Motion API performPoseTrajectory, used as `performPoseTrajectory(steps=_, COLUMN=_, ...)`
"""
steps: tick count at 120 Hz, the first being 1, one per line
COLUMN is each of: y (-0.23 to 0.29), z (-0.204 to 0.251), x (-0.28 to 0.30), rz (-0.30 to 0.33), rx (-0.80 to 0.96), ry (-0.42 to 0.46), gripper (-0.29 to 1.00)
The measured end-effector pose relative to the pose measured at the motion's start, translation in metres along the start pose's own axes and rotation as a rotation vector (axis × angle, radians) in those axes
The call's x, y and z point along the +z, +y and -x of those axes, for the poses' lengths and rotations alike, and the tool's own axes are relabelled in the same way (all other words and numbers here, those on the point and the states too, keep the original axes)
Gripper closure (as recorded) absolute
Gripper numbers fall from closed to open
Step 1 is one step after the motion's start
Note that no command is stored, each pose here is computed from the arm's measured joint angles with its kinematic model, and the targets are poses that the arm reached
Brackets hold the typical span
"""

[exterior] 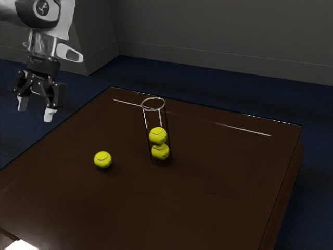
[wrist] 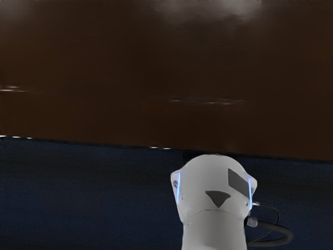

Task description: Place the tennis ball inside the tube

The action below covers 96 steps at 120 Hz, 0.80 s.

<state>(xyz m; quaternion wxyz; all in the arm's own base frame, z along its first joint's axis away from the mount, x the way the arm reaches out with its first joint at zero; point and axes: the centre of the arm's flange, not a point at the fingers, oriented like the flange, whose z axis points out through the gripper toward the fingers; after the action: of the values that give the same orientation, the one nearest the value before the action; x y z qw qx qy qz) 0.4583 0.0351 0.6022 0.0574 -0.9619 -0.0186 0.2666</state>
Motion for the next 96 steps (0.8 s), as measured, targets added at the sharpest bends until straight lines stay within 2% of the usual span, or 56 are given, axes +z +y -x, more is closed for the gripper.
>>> performPoseTrajectory(steps=14, y=-0.001, z=-0.034, x=-0.01, rz=-0.034, rx=0.005, ry=0.226, gripper=0.0)
performPoseTrajectory(steps=28, y=-0.001, z=-0.051, x=-0.023, rz=-0.058, rx=0.003, ry=0.362, gripper=0.0)
performPoseTrajectory(steps=36, y=-0.011, z=-0.069, x=-0.013, rz=-0.061, rx=-0.009, ry=0.385, gripper=0.0)
performPoseTrajectory(steps=77, y=-0.099, z=-0.155, x=0.109, rz=-0.049, rx=-0.092, ry=0.414, gripper=0.0)
performPoseTrajectory(steps=96, y=-0.08, z=-0.176, x=0.139, rz=-0.097, rx=-0.032, ry=0.445, gripper=0.0)
